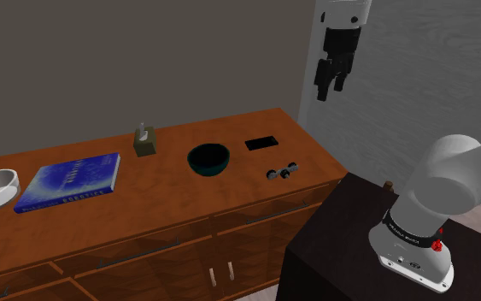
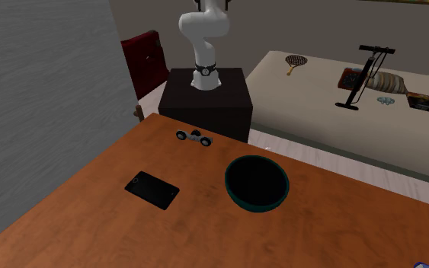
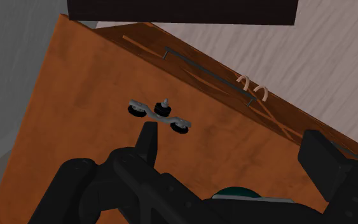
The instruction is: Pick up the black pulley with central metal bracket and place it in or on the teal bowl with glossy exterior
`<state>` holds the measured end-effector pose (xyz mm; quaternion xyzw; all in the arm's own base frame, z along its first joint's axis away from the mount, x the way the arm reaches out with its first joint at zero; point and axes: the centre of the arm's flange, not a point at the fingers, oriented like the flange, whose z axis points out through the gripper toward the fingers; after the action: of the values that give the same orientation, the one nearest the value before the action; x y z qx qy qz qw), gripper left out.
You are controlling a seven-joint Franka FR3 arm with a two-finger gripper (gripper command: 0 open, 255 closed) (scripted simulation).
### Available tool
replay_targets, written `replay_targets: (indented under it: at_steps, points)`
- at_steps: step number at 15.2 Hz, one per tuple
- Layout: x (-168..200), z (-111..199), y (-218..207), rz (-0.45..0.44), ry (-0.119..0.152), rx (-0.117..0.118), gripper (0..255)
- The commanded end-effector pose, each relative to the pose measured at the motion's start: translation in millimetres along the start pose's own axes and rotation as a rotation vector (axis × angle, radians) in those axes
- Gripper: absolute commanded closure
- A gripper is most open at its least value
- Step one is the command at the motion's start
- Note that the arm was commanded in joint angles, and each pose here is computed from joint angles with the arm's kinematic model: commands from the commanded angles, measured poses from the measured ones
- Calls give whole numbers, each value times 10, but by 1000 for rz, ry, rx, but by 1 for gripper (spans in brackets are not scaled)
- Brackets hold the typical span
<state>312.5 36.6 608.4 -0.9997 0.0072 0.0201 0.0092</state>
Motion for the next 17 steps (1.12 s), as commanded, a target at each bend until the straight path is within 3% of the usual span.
replay_targets:
  at_steps: [1,17]
  points:
    - [0,0,0,0,0,0,0]
    - [356,2009,470,103,126,45,0]
